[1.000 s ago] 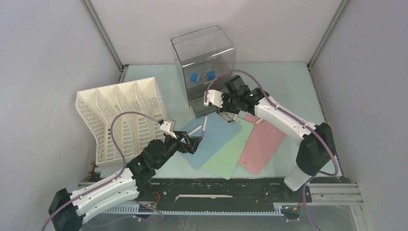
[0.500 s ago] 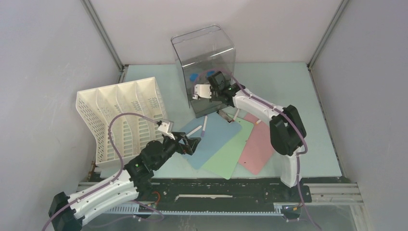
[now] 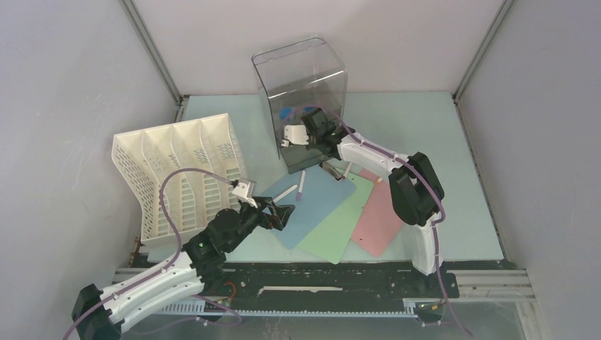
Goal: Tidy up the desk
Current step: Place the stationery in the drawer.
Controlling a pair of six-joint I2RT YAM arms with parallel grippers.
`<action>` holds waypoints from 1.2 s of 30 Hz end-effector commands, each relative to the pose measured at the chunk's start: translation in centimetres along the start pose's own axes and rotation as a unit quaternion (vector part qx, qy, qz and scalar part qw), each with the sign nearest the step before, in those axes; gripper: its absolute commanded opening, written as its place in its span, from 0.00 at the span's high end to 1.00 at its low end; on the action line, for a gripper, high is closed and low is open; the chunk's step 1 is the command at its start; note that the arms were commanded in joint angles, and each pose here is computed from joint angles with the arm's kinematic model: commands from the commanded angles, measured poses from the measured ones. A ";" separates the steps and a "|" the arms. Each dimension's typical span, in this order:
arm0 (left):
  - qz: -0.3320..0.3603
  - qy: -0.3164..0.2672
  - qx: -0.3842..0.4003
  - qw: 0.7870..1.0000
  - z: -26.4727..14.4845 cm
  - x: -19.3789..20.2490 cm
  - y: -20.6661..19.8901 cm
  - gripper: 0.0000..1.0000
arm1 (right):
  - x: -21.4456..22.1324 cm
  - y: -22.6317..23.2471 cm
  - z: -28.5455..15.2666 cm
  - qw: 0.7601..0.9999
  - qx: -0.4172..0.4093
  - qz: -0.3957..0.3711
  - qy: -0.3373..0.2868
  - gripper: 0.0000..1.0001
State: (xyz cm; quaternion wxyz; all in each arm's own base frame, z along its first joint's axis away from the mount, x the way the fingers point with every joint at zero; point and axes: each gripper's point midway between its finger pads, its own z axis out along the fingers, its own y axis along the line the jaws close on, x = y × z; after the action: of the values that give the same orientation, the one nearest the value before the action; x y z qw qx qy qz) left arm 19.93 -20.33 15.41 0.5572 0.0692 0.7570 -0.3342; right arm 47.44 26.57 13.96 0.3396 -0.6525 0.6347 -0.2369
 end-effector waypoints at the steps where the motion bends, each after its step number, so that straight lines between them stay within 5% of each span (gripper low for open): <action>1: 0.002 -0.013 0.001 1.000 0.2 -0.6 0.0 0.00 | -1.4 -1.2 -1.0 0.999 0.022 0.019 -0.016 0.69; 7: -0.003 -0.015 0.012 1.000 0.4 -0.6 -0.4 0.00 | -1.8 -0.4 -2.9 0.998 0.006 0.046 -0.035 0.55; 16: -0.025 -0.008 0.039 0.999 1.0 -0.6 -1.2 0.00 | -2.6 2.5 -9.9 0.978 -0.093 0.156 -0.106 0.53; 28: -0.037 0.016 0.041 0.998 2.5 -0.5 -1.9 0.00 | -2.0 7.2 -21.6 0.891 -0.255 0.269 -0.262 0.48; 36: -0.033 0.041 0.022 0.998 4.2 -0.4 -1.9 0.00 | 1.1 4.3 -26.6 0.822 -0.250 0.350 -0.374 0.40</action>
State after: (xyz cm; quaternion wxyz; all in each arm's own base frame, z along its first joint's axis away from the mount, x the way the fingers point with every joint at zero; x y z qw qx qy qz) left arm 21.29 -23.07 13.45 0.4995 0.0769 0.7880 -0.3517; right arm 27.09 21.72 24.30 0.3989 -0.5099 0.7242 0.2375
